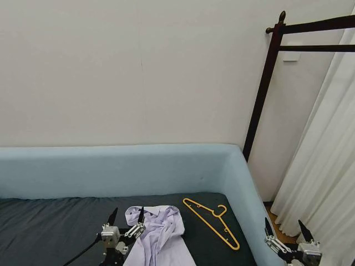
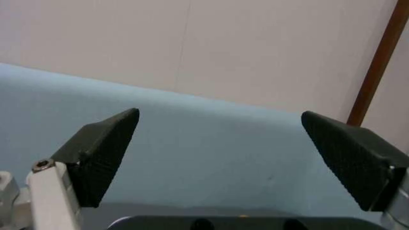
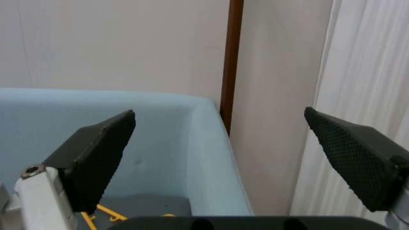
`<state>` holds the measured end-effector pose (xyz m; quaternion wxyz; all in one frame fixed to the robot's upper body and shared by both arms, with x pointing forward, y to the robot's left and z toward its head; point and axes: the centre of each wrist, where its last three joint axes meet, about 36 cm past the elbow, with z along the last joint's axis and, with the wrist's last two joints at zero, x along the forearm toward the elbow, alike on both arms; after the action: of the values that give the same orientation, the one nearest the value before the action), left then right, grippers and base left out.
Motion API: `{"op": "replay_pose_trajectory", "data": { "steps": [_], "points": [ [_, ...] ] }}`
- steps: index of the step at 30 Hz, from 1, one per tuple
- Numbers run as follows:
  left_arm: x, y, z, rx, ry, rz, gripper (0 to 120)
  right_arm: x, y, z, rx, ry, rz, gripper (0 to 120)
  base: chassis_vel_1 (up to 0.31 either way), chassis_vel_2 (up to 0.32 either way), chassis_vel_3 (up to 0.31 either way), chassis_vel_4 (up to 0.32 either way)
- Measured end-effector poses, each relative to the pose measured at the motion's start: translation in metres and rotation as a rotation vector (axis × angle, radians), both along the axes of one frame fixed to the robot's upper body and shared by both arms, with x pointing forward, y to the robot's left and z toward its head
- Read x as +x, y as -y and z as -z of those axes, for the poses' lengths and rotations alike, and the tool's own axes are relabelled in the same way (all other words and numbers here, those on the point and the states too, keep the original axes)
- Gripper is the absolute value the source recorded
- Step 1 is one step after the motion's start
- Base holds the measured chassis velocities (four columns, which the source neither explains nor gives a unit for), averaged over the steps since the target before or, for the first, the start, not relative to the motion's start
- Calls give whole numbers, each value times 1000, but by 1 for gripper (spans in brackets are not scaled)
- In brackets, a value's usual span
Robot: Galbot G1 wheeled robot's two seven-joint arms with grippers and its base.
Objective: Pick up the clothes from the sofa and hang them on the clothes hanger.
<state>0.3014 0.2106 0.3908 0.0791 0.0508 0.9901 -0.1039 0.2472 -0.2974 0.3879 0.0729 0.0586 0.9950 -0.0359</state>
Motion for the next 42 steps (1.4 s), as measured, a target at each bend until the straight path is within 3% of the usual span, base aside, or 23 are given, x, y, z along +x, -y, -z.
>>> {"op": "replay_pose_trajectory", "data": {
  "steps": [32, 38, 42],
  "points": [
    [3, -5, 3, -11, -11, 7, 100, -2, -13, 5, 14, -8, -2, 100, 0, 0, 0, 0],
    [-9, -5, -2, -17, -9, 6, 100, -4, -26, -8, 150, -38, -26, 100, 0, 0, 0, 0],
    [-20, -22, -5, 38, 7, -11, 100, 18, -32, -40, 299, -109, -125, 100, 0, 0, 0, 0]
  ]
}}
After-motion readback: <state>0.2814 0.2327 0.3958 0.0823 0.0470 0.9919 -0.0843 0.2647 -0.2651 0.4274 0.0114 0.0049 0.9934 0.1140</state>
